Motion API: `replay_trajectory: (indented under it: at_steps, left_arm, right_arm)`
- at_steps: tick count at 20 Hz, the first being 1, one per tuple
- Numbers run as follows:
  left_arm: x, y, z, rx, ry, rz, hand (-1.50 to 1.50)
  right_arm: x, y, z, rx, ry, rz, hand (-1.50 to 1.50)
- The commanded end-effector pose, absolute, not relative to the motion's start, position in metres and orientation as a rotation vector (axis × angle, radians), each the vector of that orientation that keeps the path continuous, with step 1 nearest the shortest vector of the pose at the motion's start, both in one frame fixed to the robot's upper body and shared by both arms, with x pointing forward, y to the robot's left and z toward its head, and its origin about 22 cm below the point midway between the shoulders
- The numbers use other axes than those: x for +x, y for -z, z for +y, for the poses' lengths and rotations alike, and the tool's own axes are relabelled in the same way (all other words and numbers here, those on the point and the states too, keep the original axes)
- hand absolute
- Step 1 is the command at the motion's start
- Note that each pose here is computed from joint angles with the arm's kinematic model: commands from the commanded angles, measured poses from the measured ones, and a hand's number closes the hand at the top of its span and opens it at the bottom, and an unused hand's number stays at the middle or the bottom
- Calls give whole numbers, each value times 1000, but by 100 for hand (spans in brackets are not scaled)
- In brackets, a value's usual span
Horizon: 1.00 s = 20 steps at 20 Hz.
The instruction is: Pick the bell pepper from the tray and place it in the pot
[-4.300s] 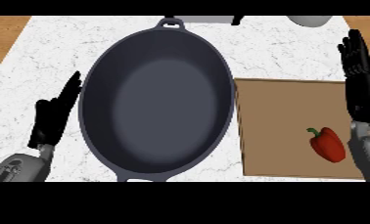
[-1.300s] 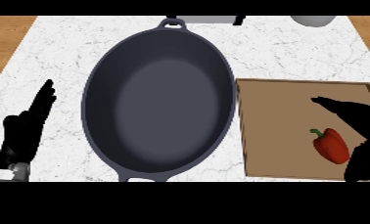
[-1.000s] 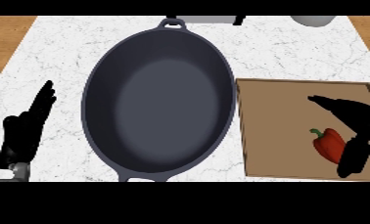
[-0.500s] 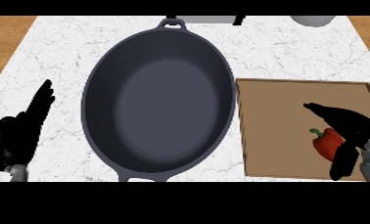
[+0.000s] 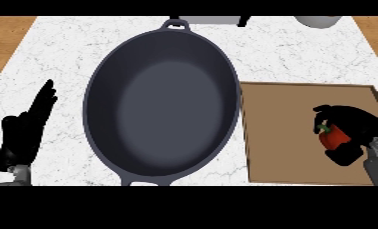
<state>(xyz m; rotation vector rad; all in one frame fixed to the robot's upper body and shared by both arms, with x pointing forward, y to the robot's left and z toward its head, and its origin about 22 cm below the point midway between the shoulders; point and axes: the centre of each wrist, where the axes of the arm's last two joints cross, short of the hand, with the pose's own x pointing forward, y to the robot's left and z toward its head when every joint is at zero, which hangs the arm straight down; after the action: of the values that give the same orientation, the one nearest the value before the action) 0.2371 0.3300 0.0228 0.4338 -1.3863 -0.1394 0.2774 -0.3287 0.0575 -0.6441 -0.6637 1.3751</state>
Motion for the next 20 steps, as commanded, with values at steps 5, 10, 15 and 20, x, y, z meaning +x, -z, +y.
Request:
replay_trajectory:
  at_steps: [5, 10, 15, 20]
  left_arm:
    - [241, -7, 320, 433, 149, -1384, 0]
    - [241, -24, 339, 435, 154, -1381, 0]
    - [248, -27, 320, 398, 206, -1410, 0]
    - [248, -21, 321, 393, 201, -1373, 0]
  right_arm:
    - [287, -61, -328, -603, -1396, -683, 150]
    - [255, -50, -202, -529, -1503, -894, 150]
    - [219, -77, -69, -432, -1660, -1205, 150]
    - [179, -98, -22, -654, -1624, -1383, 150]
